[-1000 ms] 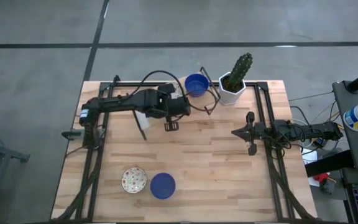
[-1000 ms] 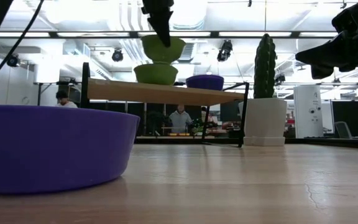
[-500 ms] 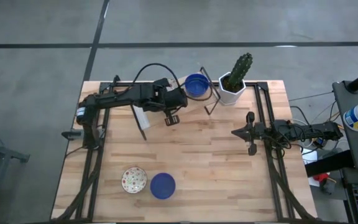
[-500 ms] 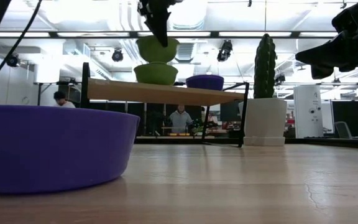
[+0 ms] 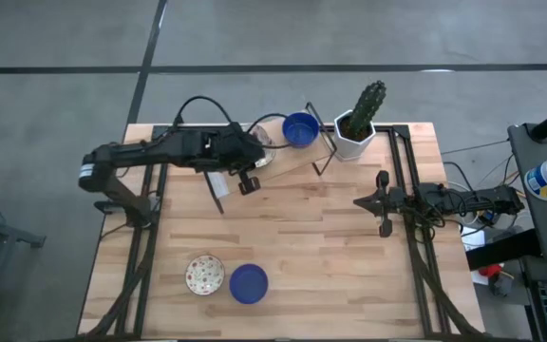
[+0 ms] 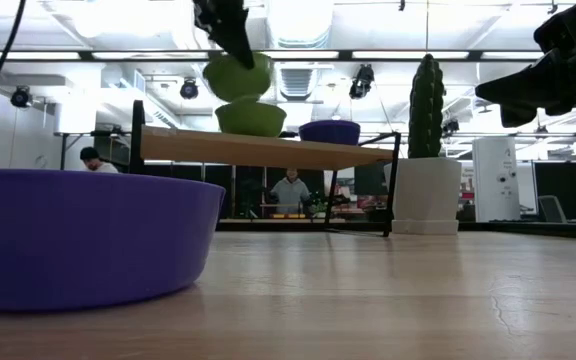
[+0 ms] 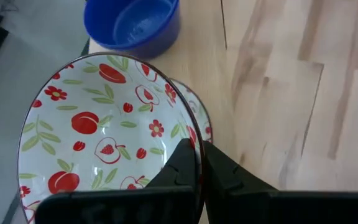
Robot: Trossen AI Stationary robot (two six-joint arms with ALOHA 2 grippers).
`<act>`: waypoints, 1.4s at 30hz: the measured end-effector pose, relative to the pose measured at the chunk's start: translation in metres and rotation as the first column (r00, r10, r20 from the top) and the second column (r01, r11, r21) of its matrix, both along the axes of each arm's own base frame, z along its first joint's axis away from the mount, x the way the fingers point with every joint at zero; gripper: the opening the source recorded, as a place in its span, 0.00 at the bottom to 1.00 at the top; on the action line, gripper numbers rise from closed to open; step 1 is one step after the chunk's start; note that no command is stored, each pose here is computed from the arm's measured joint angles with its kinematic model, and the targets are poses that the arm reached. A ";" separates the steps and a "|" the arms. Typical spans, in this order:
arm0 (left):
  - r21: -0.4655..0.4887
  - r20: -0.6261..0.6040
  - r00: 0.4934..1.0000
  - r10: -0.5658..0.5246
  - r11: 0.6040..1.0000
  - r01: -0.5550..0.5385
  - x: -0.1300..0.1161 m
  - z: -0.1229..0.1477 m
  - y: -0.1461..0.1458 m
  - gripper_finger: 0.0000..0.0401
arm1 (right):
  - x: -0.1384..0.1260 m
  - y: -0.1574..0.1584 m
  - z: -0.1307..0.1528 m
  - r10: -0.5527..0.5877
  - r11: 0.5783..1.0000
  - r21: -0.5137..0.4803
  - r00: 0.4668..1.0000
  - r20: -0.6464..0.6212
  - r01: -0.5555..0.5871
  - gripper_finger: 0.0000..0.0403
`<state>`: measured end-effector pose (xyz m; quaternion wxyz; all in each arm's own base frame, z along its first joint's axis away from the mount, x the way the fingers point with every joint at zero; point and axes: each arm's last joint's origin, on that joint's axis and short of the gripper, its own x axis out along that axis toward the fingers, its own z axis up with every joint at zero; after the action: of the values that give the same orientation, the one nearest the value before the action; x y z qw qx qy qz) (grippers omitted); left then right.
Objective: Pick & Place Mini bowls
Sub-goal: Stack the top white patterned bowl on top of the white patterned bowl on the shelf
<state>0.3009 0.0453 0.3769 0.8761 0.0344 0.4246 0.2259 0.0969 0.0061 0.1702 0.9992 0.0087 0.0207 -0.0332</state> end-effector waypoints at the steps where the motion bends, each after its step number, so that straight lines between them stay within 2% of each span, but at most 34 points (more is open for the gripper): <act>1: -0.002 -0.004 1.000 -0.006 1.000 0.006 0.000 -0.001 0.000 0.01 | 0.000 0.000 0.000 0.000 1.000 0.000 1.000 0.000 0.000 0.02; 8: -0.016 -0.027 0.996 -0.081 0.997 0.080 0.017 -0.012 0.001 0.01 | 0.000 0.000 0.000 0.000 1.000 0.001 1.000 0.001 0.000 0.02; 13: -0.016 -0.077 0.994 -0.078 0.997 0.077 0.018 -0.018 0.001 0.01 | 0.000 0.000 0.000 0.000 1.000 0.000 1.000 0.000 0.000 0.02; 24: 0.022 -0.096 0.991 -0.092 0.995 0.095 0.021 -0.020 0.002 0.01 | 0.000 0.000 0.000 0.000 1.000 0.001 1.000 0.001 0.000 0.02; 31: 0.035 -0.170 0.979 -0.111 0.992 0.119 0.032 -0.036 0.005 0.01 | 0.000 0.000 0.000 0.000 1.000 0.000 1.000 0.000 0.000 0.02; 42: 0.090 -0.155 0.985 -0.074 0.992 0.089 0.029 -0.027 0.006 0.01 | 0.000 0.000 0.000 -0.001 1.000 0.002 1.000 0.000 0.001 0.02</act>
<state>0.3301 0.0515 0.3502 0.8472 0.1112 0.4765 0.2069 0.0969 0.0061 0.1703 0.9992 0.0096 0.0205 -0.0335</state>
